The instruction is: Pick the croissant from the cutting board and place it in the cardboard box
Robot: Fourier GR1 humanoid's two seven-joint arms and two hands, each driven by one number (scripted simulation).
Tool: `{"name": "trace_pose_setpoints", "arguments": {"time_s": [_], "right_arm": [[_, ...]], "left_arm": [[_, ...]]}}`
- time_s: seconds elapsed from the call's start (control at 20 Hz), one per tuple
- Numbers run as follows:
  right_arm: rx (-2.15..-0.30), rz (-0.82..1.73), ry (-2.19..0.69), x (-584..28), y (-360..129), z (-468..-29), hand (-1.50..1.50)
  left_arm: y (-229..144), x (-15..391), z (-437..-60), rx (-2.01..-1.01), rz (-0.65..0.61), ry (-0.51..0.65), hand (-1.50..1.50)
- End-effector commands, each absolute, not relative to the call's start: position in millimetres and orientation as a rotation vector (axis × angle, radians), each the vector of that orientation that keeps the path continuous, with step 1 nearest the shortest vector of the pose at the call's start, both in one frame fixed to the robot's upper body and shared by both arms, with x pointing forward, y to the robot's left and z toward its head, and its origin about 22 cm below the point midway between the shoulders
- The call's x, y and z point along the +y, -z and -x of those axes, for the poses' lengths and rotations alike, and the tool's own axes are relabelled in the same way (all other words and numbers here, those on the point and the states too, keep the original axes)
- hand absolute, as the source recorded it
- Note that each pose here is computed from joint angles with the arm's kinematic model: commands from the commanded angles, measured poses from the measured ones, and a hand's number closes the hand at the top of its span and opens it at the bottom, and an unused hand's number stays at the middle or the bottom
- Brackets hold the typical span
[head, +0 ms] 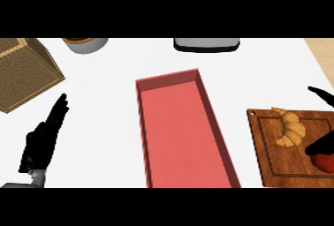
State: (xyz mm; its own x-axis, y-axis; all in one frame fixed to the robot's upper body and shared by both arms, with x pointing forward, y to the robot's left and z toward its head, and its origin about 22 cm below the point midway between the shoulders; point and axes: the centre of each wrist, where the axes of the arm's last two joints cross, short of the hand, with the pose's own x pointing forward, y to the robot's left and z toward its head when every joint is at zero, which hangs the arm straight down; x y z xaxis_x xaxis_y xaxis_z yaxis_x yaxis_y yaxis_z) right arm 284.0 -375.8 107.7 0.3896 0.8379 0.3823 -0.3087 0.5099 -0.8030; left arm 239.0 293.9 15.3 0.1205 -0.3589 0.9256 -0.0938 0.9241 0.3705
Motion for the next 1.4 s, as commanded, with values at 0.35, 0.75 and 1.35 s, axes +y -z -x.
{"name": "trace_pose_setpoints", "arguments": {"time_s": [0.35,0.75,1.35], "right_arm": [[-0.771,0.74,-0.822,-366,-62,-286,-1.5],[-0.787,0.729,-0.807,-362,-68,-286,-1.5],[-0.806,0.73,-0.79,-361,-40,-277,-1.5]], "left_arm": [[-7,294,-253,-1.45,-0.402,0.196,0.0],[-7,294,-244,-1.445,-0.366,0.216,0.0],[-14,293,-237,-1.45,-0.394,0.206,0.0]]}}
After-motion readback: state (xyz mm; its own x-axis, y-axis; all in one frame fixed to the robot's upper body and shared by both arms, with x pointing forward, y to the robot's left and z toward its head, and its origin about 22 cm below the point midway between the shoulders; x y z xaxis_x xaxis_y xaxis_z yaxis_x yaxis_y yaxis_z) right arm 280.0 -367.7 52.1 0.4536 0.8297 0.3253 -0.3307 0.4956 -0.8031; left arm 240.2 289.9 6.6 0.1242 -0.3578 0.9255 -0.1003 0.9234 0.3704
